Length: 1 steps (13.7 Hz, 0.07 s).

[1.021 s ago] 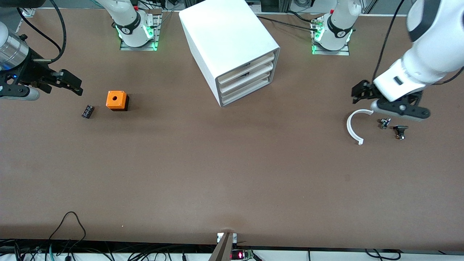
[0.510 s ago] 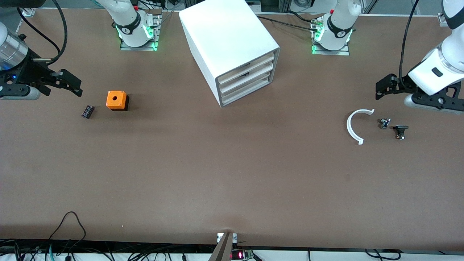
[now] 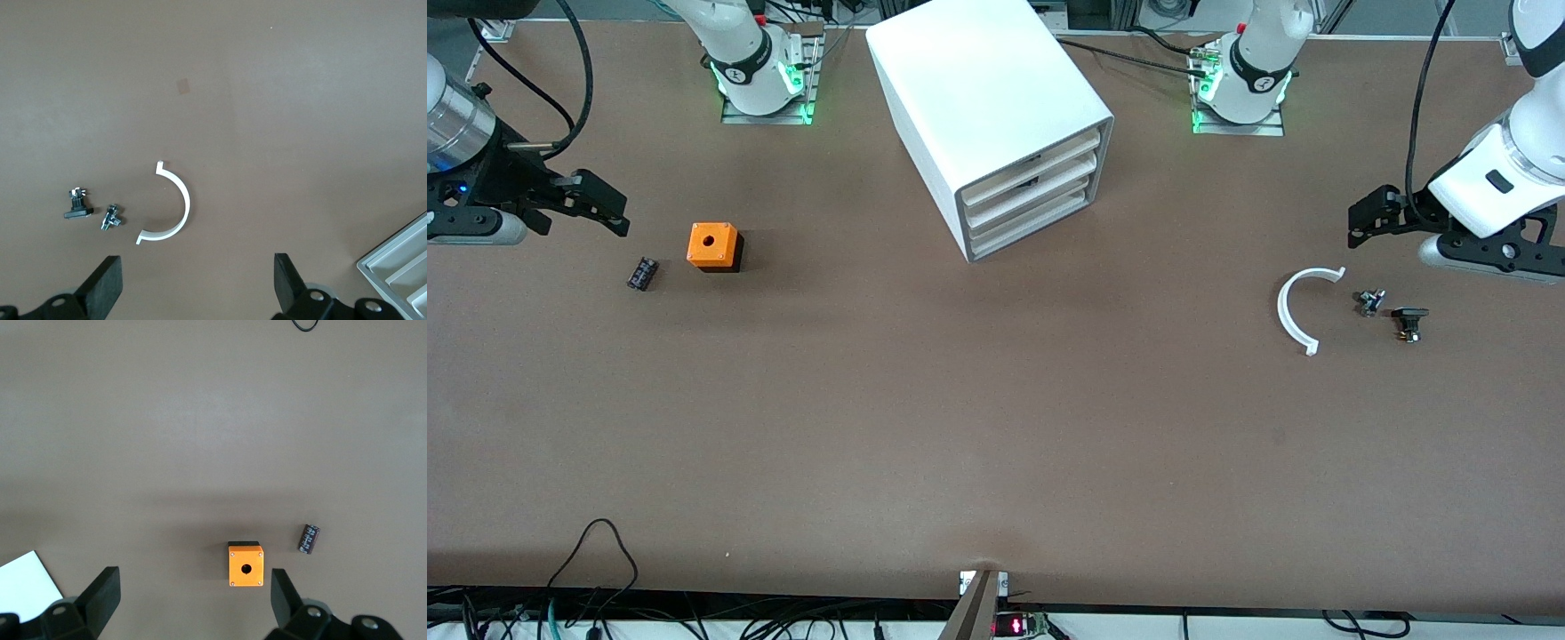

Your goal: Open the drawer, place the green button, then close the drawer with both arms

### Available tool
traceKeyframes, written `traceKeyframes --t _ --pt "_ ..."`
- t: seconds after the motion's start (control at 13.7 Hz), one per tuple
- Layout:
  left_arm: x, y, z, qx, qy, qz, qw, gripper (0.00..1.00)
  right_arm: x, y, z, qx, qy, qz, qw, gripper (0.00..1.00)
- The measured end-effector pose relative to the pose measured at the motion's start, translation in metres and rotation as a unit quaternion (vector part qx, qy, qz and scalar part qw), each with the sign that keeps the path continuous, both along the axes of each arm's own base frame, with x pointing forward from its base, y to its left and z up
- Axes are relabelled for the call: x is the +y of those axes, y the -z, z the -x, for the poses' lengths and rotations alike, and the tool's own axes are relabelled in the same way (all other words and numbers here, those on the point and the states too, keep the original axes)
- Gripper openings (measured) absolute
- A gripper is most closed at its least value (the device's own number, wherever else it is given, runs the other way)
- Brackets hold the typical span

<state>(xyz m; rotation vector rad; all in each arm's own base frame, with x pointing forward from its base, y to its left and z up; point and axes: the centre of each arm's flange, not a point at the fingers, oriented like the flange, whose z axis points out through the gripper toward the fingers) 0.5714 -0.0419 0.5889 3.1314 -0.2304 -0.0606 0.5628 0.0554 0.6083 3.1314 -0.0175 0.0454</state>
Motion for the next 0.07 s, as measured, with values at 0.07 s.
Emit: traceKeyframes --t 0.07 --pt "0.001 0.0001 0.0 0.0 -0.001 0.0 1.0 1.0 0.0 0.0 0.0 0.0 0.0 0.0 1.0 1.0"
